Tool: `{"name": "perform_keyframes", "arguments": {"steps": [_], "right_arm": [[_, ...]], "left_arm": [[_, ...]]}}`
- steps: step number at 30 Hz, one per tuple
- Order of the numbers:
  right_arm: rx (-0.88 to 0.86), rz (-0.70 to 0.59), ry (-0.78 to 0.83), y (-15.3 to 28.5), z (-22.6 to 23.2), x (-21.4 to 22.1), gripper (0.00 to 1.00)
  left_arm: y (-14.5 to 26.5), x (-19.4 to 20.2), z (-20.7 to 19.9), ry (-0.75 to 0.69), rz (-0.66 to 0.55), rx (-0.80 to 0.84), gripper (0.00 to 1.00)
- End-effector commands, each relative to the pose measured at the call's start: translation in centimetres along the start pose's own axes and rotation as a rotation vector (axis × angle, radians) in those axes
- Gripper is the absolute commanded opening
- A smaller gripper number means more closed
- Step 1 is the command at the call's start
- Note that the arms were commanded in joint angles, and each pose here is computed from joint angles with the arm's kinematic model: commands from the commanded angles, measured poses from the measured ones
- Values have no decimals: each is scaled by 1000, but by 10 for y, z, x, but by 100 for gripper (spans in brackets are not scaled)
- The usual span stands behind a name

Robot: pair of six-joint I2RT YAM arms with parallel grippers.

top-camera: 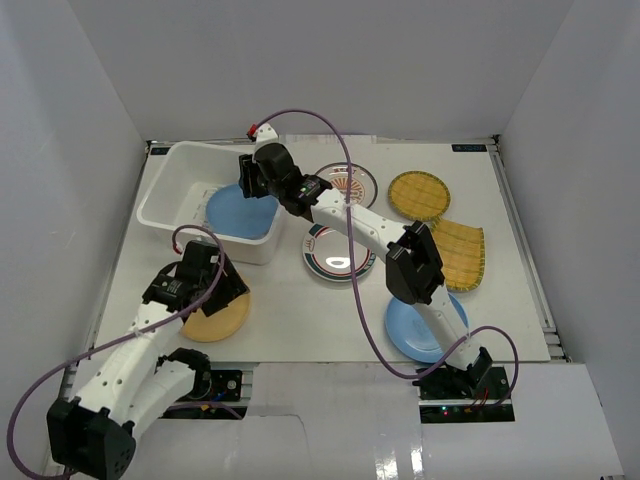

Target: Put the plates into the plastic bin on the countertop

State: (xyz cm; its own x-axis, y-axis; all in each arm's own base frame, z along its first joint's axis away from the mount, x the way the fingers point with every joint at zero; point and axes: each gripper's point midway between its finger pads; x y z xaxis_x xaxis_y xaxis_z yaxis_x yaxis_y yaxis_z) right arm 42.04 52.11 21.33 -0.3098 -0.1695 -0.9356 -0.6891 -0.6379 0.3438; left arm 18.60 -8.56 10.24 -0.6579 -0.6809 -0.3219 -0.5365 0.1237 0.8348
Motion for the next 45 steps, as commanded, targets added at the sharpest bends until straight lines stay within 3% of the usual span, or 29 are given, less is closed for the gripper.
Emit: {"name": "perform_keyframes", "arguments": {"steps": [1,4,6,7,8,9,10,12,14,18,22,23,29,31,34,38,43,45], "right_arm": [[-22,-111,7,9,6,-39,52],[-36,-161,37,40,7,-74,56],[-43,-146,72,60,4,-72,55],[-47,-200,73,95,2,-101,51],[-40,-120,92,98,-4,-62,50],[-46,-105,96,113,-7,-52,49],[-60,-181,84,154,-9,-77,47],[-70,-103,67,191,-18,-19,42],[-67,-54,51,211,-26,22,42],[8,168,7,268,-55,147,45],[111,266,-29,311,-82,209,53],[127,312,-25,320,-86,224,54],[166,447,-31,344,-92,270,63],[208,474,-26,352,-99,279,65],[221,492,-26,357,-101,289,68],[191,575,-1,359,-93,311,66],[176,607,21,356,-84,324,54],[182,616,27,355,-84,326,40]], "left_arm": [[-16,-8,-6,-23,-25,-8,74],[-30,-11,-1,-37,-22,-71,72],[-36,-11,-2,-63,-20,-93,71],[-36,-13,-4,-78,-31,-98,70],[-39,-12,-4,-94,-27,-109,69],[-40,-11,-4,-107,-22,-115,69],[-42,-10,-4,-117,-20,-126,67],[-48,-4,-5,-153,1,-150,65],[-52,0,-5,-194,1,-170,63],[-65,7,2,-265,12,-252,61],[-70,7,9,-294,2,-298,54],[-71,8,12,-298,-1,-307,48],[-73,24,24,-330,23,-346,17],[-72,30,27,-339,29,-364,0],[-64,33,28,-343,2,-393,0],[-38,33,12,-298,-35,-307,0],[23,17,-17,-225,-94,-145,0],[52,7,-30,-207,-115,-62,0]]}}
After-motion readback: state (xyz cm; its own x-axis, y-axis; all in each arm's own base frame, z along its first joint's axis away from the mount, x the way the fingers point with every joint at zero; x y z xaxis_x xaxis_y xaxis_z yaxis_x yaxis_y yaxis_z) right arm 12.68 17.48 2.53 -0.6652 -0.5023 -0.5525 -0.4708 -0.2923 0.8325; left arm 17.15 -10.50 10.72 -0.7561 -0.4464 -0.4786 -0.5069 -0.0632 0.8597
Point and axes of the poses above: each gripper's point midway between its finger pads, its own y axis back along the fingers, its own z axis along the line the jaws close on, x = y × z, and after that the axes turned 11 degrees about y, right-handed
